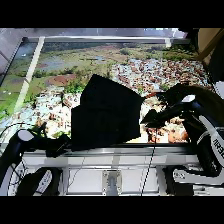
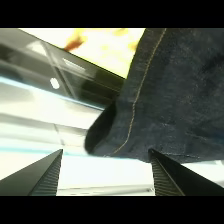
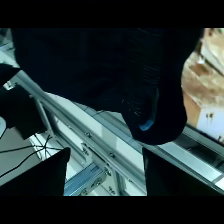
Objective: Fold the clothes and pants, and hang the long-sleeved shirts on hangers.
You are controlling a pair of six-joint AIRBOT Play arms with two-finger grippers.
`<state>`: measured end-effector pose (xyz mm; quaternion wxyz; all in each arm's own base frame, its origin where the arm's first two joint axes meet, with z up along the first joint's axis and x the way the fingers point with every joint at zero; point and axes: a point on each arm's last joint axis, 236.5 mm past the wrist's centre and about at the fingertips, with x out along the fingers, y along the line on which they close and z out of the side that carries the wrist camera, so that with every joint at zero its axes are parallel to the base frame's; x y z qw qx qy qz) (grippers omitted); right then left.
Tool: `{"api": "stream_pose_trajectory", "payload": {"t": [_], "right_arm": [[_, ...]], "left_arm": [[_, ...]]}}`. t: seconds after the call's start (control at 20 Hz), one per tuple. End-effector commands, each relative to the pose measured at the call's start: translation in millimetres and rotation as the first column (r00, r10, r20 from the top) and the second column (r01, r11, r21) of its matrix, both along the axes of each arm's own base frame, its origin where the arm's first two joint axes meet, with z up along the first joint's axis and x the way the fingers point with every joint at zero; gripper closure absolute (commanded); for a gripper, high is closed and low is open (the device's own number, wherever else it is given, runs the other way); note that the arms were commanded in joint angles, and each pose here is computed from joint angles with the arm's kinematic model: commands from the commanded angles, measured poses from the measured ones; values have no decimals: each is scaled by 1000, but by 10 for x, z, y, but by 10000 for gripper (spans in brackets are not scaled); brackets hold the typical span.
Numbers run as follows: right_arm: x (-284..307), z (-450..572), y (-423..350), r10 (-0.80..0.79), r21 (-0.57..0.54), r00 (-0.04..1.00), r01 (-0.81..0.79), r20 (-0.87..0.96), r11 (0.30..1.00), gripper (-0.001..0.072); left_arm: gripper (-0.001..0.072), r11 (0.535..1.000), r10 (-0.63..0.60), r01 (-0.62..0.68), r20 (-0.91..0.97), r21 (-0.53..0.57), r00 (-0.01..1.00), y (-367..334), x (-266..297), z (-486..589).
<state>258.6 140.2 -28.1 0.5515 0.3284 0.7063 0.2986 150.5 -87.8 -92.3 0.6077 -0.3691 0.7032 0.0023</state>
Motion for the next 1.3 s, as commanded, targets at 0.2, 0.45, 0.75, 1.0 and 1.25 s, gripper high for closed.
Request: {"api": "stream_pose_trajectory", "payload": {"t": [0.2, 0.45, 0.75, 1.0, 1.25], "right_arm": [[160, 177, -372, -132, 42, 990, 130, 52, 991, 189], [169, 182, -429, -146, 36, 988, 144, 57, 989, 218], [210, -99, -649, -137, -108, 985, 148, 103, 983, 265], [95, -185, -706, -140, -165, 990, 144, 33, 976, 266], [-294, -507, -477, -142, -155, 987, 129, -79, 979, 263]], "left_arm": [[179, 971, 3, 3, 24, -240, 1000, -373, 265, -148], [543, 978, -3, 18, 73, -206, 997, -409, 364, -199], [689, 977, -25, 44, 92, -209, 995, -447, 367, -152], [689, 975, -37, 63, 119, -215, 992, -468, 365, -63], [689, 975, -36, 61, 123, -213, 992, -464, 373, -64]]}}
